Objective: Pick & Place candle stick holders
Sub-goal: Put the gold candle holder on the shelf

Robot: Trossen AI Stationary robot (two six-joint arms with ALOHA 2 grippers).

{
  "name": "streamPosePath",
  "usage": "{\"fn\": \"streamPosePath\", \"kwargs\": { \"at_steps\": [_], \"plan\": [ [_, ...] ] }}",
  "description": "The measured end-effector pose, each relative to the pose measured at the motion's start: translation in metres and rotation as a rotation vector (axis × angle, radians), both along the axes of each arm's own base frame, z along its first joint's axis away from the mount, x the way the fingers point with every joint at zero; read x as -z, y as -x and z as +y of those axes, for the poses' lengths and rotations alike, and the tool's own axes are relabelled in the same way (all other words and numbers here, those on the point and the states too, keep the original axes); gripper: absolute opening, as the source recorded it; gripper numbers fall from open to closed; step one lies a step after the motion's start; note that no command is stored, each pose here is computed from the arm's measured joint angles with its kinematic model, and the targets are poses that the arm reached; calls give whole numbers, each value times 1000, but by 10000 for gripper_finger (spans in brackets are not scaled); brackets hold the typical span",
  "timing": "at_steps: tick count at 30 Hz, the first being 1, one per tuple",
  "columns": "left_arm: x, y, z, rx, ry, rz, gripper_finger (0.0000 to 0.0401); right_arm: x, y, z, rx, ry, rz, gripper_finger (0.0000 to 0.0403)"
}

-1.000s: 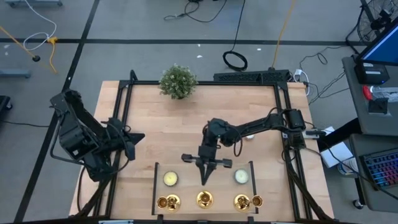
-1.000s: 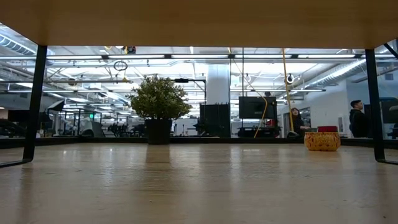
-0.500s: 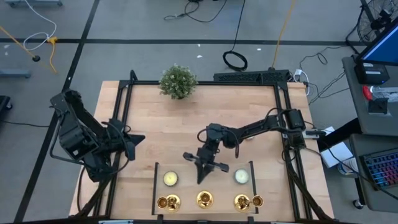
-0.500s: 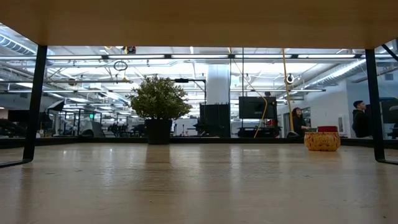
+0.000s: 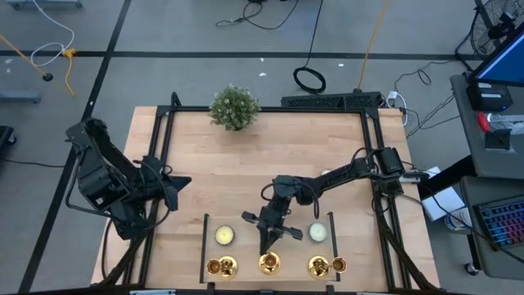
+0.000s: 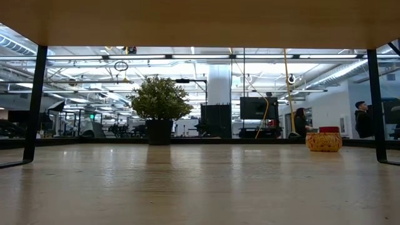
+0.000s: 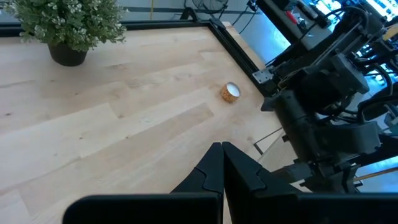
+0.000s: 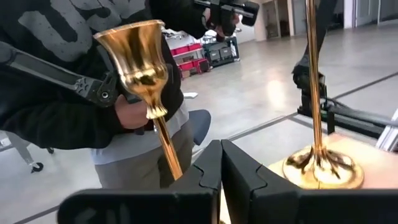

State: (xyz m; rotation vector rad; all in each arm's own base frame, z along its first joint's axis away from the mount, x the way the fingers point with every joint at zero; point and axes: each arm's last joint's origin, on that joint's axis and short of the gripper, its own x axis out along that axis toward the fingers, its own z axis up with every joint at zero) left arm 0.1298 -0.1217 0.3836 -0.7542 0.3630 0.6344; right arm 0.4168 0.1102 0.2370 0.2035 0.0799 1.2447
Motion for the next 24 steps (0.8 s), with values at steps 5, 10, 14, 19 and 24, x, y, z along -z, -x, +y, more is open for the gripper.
{"fn": "streamPosePath", "kwargs": {
  "at_steps": [5,10,14,19,24],
  "plan": [
    [0,0,0,5,-6,4,1,2,1,3,-10,-1,49,0],
    [0,0,0,18,-24,12,1,3,2,7,-19,-2,59,0],
    [0,0,0,19,-23,12,1,3,2,9,-25,-6,69,0],
    [0,0,0,20,-25,13,1,3,3,11,-32,-6,72,0],
    [0,0,0,21,-26,13,1,3,4,15,-41,-6,72,0]
  ]
}}
